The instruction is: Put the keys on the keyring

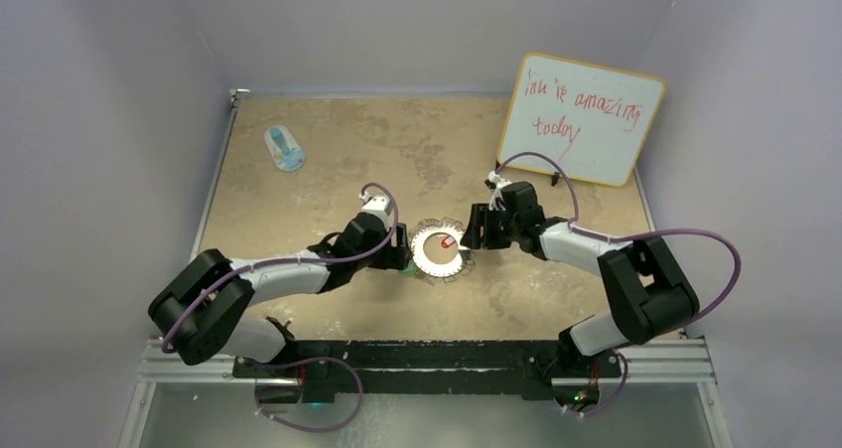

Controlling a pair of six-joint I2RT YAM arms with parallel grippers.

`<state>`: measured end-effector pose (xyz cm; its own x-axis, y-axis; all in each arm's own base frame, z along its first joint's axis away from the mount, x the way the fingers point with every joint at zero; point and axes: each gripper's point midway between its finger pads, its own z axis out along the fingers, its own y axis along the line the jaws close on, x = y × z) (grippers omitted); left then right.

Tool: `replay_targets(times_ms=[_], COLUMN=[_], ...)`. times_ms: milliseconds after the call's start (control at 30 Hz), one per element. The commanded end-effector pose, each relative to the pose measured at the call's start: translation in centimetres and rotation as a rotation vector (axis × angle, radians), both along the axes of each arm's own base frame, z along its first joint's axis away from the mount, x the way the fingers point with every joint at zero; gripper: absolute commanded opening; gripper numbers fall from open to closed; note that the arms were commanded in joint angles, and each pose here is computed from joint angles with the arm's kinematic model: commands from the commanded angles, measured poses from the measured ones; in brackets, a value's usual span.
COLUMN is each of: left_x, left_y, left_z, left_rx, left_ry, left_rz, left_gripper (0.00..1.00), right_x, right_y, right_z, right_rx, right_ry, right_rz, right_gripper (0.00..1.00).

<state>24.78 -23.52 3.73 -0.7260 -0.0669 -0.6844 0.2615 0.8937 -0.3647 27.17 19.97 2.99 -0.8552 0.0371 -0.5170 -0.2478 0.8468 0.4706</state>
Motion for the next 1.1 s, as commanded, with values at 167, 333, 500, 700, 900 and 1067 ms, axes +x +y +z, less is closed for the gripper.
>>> replay_targets(times_ms=[167,333,500,700,900,1067], left_x=[1.5,1.5,1.4,1.8,2.0,2.0], left_y=[-2.7,-2.4,-3.0,-3.4,-3.5,-3.5], left_z=[1.1,0.7,0.2,-0.1,-0.3,-0.4], left_rx=[-0.023,-0.014,-0.035,-0.033,-0.027,-0.028], left_ry=[-0.030,-0.023,-0.006,-0.005,-0.004,-0.001], left_rz=[-0.088,-0.075,-0.086,-0.085,-0.081,-0.086], left_gripper=[0.60,0.54,0.46,0.42,0.38,0.33], right_x=[2.3,2.1,1.2,-0.3,-2.7,-3.9], right_y=[2.6,2.3,1.1,-0.7,-0.9,-0.3], right_z=[1.1,0.7,0.7,1.6,1.5,-0.1], right_rx=[0.078,0.055,0.007,-0.042,-0.008,0.041], right_ry=[-0.024,-0.012,-0.011,-0.025,0.015,0.076], right_rz=[0.066,0.069,0.061,0.033,0.032,0.042], right_gripper=[0.57,0.56,0.57,0.58,0.57,0.52])
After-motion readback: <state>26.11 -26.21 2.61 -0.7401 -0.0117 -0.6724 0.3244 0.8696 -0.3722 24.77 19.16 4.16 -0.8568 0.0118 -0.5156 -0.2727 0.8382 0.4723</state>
